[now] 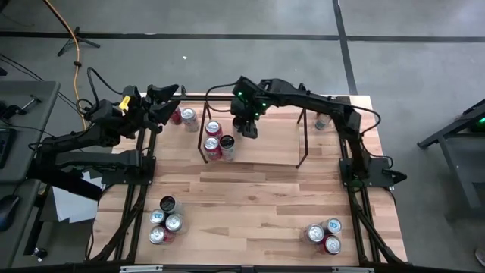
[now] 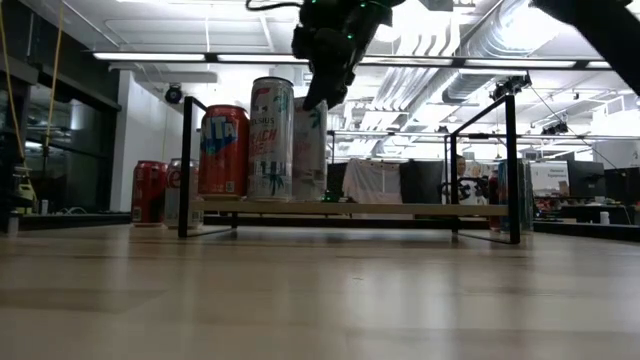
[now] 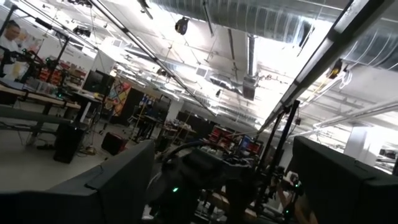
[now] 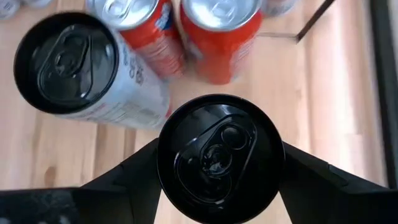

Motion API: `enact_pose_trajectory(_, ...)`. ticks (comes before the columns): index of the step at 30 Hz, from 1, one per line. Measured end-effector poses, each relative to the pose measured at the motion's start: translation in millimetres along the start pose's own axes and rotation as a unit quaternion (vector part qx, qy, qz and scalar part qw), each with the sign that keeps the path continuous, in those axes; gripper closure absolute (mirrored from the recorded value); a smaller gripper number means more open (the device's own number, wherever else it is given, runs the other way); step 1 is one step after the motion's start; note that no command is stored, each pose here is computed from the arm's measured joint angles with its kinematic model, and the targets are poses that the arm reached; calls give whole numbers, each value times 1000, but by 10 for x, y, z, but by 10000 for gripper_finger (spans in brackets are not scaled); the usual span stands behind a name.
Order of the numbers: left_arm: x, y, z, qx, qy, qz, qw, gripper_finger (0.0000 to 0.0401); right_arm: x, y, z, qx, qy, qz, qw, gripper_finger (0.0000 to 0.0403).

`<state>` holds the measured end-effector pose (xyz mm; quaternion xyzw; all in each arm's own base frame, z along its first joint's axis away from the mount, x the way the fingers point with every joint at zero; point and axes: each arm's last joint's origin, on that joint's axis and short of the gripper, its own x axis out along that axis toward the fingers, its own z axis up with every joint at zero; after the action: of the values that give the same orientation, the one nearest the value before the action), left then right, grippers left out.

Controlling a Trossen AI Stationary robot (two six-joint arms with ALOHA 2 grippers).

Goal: Place canned beverage on shelf
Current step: Put the top white-pink soda can on the shelf aligned with the other white-pink soda can

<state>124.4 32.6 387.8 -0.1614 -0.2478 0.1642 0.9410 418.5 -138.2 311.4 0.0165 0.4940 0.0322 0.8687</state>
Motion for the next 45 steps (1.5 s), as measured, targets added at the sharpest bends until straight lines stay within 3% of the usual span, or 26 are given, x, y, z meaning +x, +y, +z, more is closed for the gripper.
enact_pose_trajectory(6,0,0,-1,0,1,0,1000,64,83,-27,101,-6,20,34,999,156)
enact_pose_trajectory(15,0,1,-2,0,1,0,1000,64,117,-40,140,-21,12,36,999,156)
enact_pose_trajectory(22,0,1,-2,0,1,0,1000,64,120,-41,141,-30,10,35,999,49)
enact_pose_trajectory(26,0,1,-2,1,1,0,1000,64,112,-43,154,-32,5,33,999,15)
enact_pose_trajectory(34,-15,-1,13,0,-2,-1,1000,64,-105,-48,171,-37,-3,26,999,8)
enact_pose_trajectory(45,-28,-6,15,1,4,-12,1000,64,-469,-163,55,-1,-2,9,1000,7)
